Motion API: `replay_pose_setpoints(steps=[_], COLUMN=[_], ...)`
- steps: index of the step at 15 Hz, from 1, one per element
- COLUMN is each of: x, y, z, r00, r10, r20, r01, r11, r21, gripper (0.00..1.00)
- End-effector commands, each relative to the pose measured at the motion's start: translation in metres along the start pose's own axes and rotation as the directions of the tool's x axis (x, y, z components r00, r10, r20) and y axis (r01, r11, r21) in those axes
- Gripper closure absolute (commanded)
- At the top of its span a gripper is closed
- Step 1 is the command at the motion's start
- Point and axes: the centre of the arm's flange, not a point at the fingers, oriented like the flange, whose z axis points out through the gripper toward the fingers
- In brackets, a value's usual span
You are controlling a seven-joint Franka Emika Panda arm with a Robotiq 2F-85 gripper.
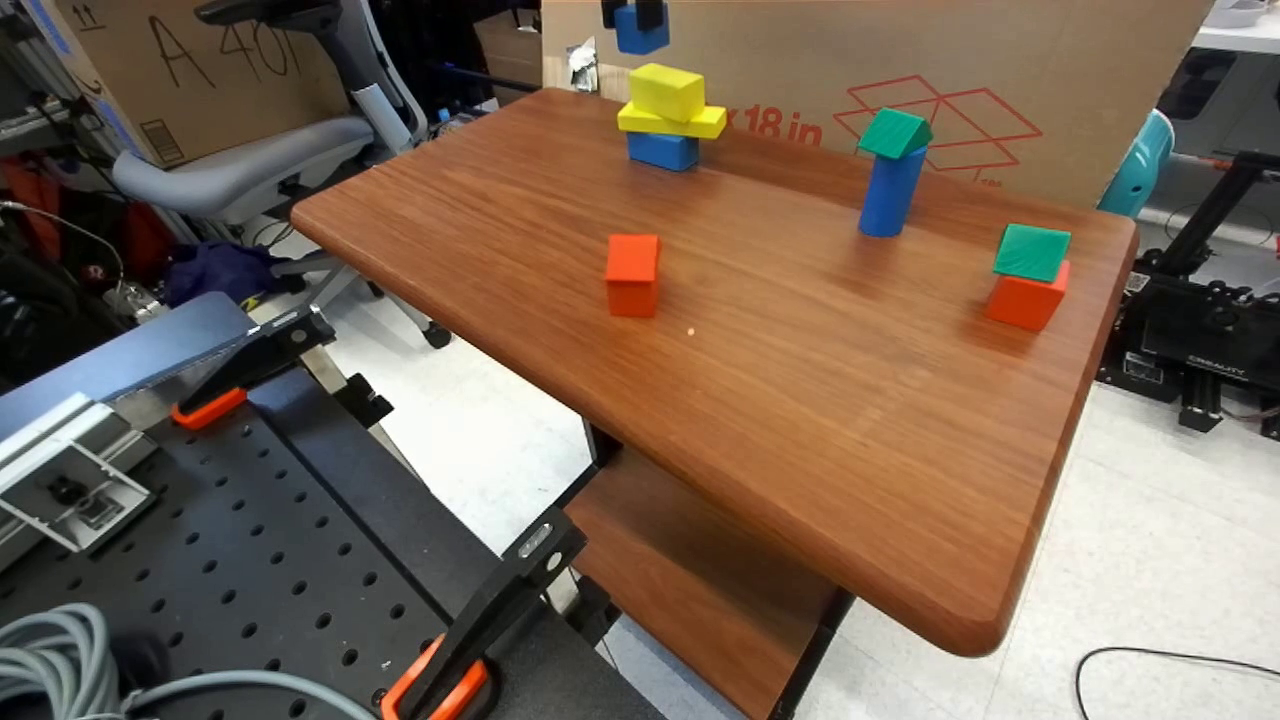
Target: Put the cube down on the table
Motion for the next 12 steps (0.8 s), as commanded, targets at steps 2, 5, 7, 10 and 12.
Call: replay_pose_setpoints(steps=[2,5,7,10,12], x=[-0.053,-0.074,-0.082,-0.082,-0.078], y=[-0.040,-0.058,-0.063,-0.063,-0.061], z=[-0.044,-0.031,-0.014,0.017,0.037], r00=[1.000,0.999,0.998,0.995,0.994], r10=[-0.024,-0.051,-0.054,-0.061,-0.050], r20=[-0.017,0.006,0.035,0.080,0.097], r01=[0.025,0.050,0.048,0.046,0.036], r11=[0.999,0.994,0.988,0.983,0.989], r21=[0.030,0.099,0.149,0.178,0.143], gripper=[0.92,0.92,0.92,0.92,0.92])
